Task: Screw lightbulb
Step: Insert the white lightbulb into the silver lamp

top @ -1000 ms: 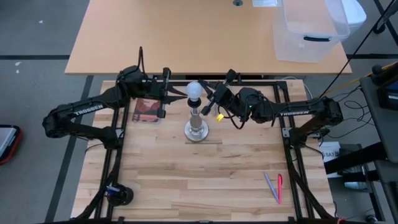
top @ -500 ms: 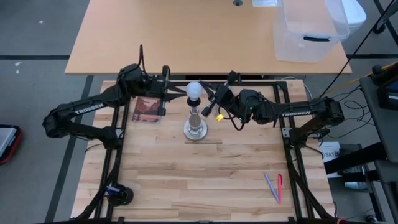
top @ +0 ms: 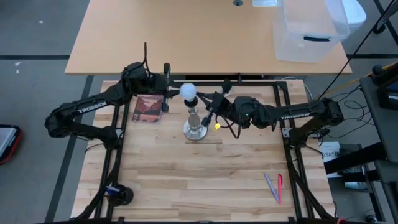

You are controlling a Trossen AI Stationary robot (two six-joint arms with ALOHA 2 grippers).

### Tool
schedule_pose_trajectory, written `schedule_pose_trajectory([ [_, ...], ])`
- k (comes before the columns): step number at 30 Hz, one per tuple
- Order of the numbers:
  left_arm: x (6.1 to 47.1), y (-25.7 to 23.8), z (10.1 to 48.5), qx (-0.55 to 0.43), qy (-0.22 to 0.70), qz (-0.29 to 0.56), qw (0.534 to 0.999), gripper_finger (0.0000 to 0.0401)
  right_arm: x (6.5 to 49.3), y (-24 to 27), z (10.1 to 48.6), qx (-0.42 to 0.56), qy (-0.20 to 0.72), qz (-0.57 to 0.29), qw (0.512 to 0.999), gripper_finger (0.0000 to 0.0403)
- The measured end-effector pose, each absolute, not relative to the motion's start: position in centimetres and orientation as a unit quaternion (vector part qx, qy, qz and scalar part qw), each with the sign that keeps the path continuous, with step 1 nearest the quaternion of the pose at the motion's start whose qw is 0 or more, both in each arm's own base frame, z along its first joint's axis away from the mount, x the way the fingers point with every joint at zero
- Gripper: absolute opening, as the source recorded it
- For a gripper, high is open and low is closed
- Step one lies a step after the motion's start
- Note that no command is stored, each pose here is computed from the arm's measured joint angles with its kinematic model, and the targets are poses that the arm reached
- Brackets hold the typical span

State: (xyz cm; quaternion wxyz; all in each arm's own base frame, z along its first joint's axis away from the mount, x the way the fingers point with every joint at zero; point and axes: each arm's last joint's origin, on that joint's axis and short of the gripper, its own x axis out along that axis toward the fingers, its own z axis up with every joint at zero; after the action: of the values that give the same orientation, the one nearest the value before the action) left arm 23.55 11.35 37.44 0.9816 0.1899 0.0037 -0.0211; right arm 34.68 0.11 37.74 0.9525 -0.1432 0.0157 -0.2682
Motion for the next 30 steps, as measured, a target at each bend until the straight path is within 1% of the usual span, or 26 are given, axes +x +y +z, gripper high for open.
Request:
schedule_pose_trajectory([
  [9,21.8,11.6,38.3,0.188,0.004,-0.003,0.982,0.0029,34.6,0.3,37.2,-0.145,0.047,-0.313,0.937,0.0],
  [14,21.5,10.7,38.7,0.193,-0.014,-0.054,0.98,0.0029,34.5,-0.5,37.7,-0.156,0.032,-0.328,0.931,0.0],
  [20,21.9,9.9,38.6,0.198,-0.017,-0.075,0.977,0.0029,34.4,-1.9,38.4,-0.169,0.008,-0.347,0.922,0.0],
  [30,22.2,9.2,38.8,0.206,-0.027,-0.089,0.974,0.0029,34.4,-3.9,39.0,-0.163,-0.035,-0.301,0.939,0.0],
])
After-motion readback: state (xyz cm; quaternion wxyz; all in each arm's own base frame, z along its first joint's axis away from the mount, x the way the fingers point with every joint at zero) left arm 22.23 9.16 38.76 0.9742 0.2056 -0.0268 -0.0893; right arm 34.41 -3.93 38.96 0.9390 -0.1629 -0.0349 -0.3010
